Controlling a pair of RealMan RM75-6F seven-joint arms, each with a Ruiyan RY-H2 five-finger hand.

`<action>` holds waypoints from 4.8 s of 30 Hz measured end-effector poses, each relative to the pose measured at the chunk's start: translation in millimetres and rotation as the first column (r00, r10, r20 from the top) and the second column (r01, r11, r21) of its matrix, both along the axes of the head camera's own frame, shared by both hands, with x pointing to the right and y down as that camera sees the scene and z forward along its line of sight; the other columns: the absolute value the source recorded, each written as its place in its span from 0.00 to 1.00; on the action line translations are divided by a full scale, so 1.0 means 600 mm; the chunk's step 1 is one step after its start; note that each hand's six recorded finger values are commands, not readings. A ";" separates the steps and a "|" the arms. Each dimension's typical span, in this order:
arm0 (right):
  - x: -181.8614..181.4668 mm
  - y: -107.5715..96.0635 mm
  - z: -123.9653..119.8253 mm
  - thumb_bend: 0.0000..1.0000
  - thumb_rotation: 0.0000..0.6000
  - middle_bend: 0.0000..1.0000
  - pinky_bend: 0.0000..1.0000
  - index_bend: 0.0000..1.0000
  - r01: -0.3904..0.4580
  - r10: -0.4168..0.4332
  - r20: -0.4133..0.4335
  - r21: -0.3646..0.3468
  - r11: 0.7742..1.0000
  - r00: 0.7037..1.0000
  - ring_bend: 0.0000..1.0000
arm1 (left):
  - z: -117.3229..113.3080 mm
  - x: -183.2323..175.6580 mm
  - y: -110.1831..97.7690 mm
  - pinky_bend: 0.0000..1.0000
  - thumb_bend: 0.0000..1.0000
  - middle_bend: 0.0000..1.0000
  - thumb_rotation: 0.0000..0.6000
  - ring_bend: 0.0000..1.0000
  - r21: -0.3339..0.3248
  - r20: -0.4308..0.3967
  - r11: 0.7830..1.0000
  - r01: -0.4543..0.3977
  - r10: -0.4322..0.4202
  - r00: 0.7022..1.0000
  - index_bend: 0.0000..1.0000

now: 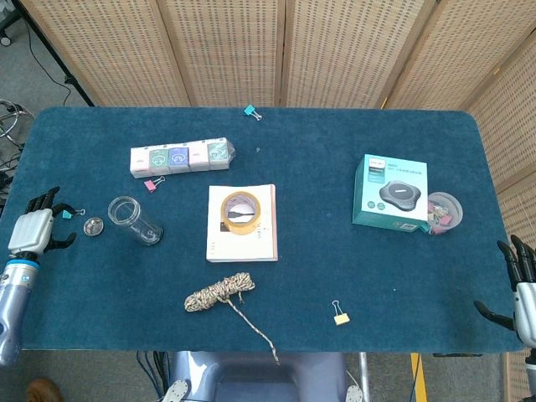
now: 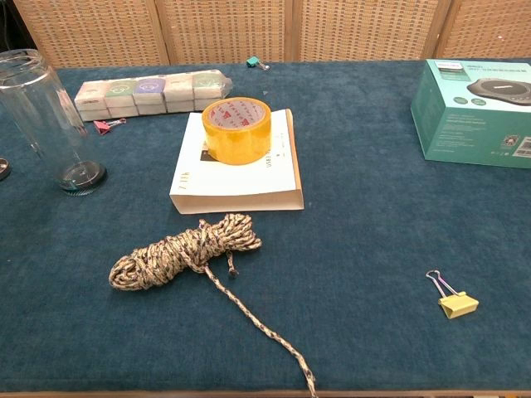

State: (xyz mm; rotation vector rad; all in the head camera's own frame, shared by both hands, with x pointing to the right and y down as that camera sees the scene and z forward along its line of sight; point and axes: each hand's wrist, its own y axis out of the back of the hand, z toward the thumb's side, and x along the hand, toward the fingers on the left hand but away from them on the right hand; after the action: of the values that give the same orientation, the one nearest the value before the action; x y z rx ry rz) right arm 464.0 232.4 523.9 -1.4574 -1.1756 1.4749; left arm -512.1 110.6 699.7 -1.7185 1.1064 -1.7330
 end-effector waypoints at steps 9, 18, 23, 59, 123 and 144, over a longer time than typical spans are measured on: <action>-0.001 0.000 0.006 0.00 1.00 0.00 0.00 0.00 0.000 0.000 0.001 -0.011 1.000 1.000 0.00 | 0.029 0.006 -0.007 0.00 0.32 0.00 1.00 0.00 -0.019 -0.014 0.999 0.028 -0.028 1.000 0.44; 0.001 -0.001 0.008 0.00 1.00 0.00 0.00 0.00 -0.004 0.004 0.002 -0.016 1.000 1.000 0.00 | 0.048 0.012 -0.011 0.00 0.34 0.00 1.00 0.00 -0.040 -0.009 0.999 0.030 -0.030 1.000 0.49; 0.001 0.000 0.009 0.00 1.00 0.00 0.00 0.00 -0.004 0.004 0.004 -0.020 1.000 1.000 0.00 | 0.055 0.017 -0.012 0.00 0.35 0.00 1.00 0.00 -0.049 0.000 0.998 0.024 -0.024 1.000 0.50; 0.005 -0.001 0.007 0.00 1.00 0.00 0.00 0.00 -0.016 0.016 0.016 -0.020 1.000 1.000 0.00 | 0.051 0.034 -0.019 0.00 0.46 0.00 1.00 0.00 -0.032 -0.013 0.999 0.013 -0.014 1.000 0.61; 0.006 -0.002 0.000 0.00 1.00 0.00 0.00 0.00 -0.029 0.029 0.044 -0.013 0.999 0.999 0.00 | -0.191 0.212 -0.077 0.00 0.46 0.00 1.00 0.00 0.190 -0.365 0.974 -0.119 0.183 0.913 0.61; 0.006 -0.002 0.000 0.00 1.00 0.00 0.00 0.00 -0.029 0.030 0.042 -0.014 0.999 0.999 0.00 | -0.169 0.200 -0.069 0.00 0.45 0.00 1.00 0.00 0.159 -0.346 0.979 -0.130 0.178 0.921 0.17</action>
State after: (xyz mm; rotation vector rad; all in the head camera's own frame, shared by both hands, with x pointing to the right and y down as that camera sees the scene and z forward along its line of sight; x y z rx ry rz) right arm 467.7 231.5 524.0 -1.4929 -1.2197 1.4812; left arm -391.9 68.9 598.1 -2.0283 1.1689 -1.2492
